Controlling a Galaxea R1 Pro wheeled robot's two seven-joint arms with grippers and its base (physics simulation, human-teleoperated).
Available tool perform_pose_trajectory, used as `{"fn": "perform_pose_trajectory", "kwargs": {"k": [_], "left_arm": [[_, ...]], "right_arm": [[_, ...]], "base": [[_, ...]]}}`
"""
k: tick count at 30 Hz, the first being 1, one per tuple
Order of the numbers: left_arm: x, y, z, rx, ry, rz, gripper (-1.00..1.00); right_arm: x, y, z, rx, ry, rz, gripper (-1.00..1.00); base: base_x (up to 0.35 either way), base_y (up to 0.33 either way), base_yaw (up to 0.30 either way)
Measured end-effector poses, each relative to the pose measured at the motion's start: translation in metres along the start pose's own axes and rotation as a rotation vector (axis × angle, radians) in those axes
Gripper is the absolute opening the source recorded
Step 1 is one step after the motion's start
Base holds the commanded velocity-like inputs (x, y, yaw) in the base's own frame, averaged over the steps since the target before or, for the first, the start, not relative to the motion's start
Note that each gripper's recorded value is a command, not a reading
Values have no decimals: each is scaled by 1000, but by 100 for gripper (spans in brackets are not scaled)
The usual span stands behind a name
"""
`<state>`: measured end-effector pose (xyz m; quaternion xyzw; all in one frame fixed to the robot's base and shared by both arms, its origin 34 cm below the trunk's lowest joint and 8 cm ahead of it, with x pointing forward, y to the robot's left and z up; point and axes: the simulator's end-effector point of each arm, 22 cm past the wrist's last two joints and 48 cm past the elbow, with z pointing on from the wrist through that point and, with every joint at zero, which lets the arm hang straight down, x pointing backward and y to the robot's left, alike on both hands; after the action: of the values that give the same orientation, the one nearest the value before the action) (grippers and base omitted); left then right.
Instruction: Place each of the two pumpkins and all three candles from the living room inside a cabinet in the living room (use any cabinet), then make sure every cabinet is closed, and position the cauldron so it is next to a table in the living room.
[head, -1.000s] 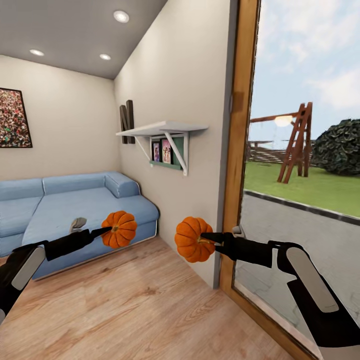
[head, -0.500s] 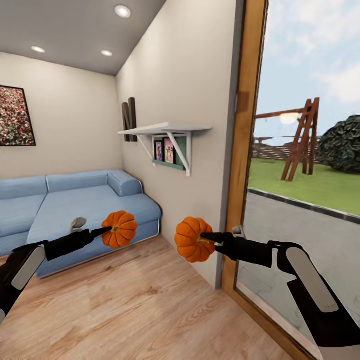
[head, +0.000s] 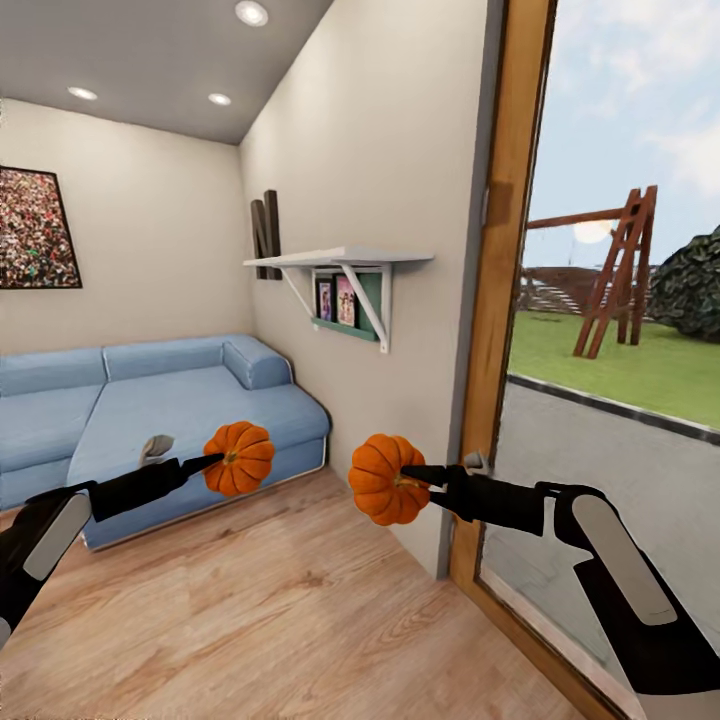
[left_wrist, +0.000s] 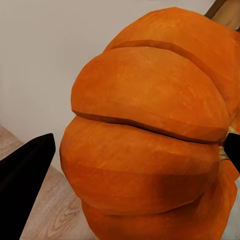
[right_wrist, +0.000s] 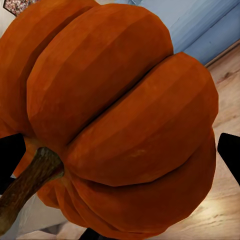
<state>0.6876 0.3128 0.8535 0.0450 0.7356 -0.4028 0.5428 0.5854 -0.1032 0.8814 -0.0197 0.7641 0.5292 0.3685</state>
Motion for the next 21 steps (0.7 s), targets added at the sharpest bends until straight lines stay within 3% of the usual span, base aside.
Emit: {"fn": "perform_pose_trajectory", "kwargs": {"k": [21], "left_arm": [[-27, -7, 9, -6, 23, -21, -100]], "right_arm": [[-28, 15, 4, 13, 15, 28, -100]], "base": [[0, 0, 73]]}}
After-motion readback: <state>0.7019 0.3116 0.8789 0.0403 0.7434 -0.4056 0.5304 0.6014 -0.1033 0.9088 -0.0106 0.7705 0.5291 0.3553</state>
